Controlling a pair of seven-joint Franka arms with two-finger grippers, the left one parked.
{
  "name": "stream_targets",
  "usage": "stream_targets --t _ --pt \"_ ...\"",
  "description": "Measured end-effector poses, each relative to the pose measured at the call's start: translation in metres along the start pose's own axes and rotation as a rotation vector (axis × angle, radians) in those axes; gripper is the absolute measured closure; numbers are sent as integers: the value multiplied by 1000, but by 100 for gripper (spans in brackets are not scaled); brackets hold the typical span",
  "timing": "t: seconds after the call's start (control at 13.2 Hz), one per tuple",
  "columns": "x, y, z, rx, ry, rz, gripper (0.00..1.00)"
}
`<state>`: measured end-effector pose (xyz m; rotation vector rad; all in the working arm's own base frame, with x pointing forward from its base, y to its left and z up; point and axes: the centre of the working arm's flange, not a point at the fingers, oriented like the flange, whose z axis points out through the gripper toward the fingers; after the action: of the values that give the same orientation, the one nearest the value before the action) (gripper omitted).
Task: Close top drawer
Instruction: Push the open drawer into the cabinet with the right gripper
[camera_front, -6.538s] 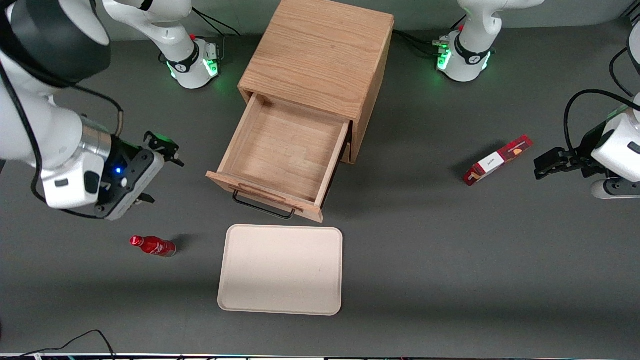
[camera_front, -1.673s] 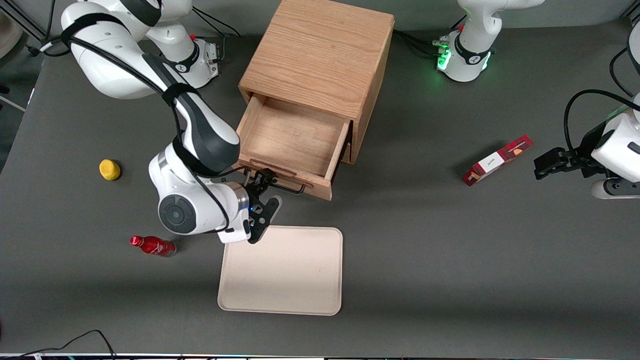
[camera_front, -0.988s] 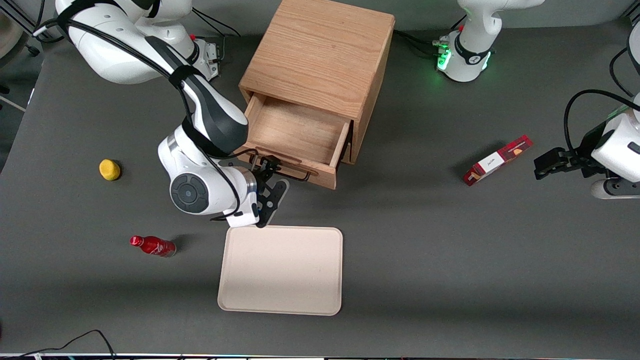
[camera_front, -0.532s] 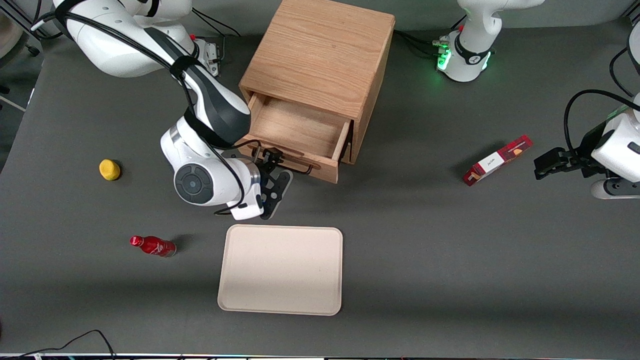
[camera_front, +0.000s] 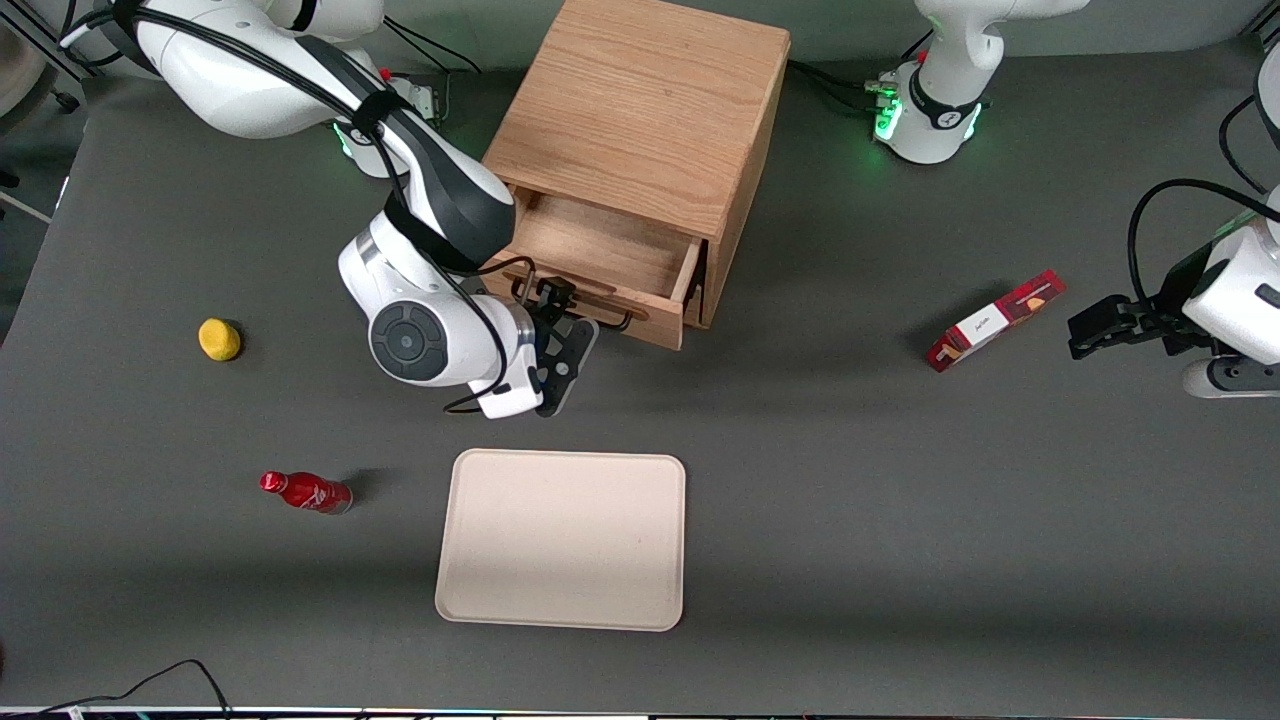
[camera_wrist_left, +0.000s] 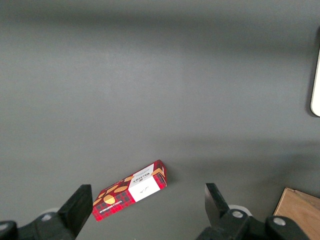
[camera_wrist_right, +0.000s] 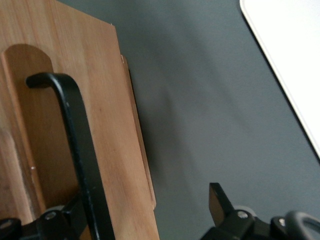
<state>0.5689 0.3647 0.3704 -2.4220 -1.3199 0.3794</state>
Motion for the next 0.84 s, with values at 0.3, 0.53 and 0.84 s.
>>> stream_targets --t 0.3,0.53,0.84 --pt "4 -15 8 13 -9 1 0" --pt "7 -34 14 14 -15 -11 0" --pt "8 -61 24 6 -19 -26 0"
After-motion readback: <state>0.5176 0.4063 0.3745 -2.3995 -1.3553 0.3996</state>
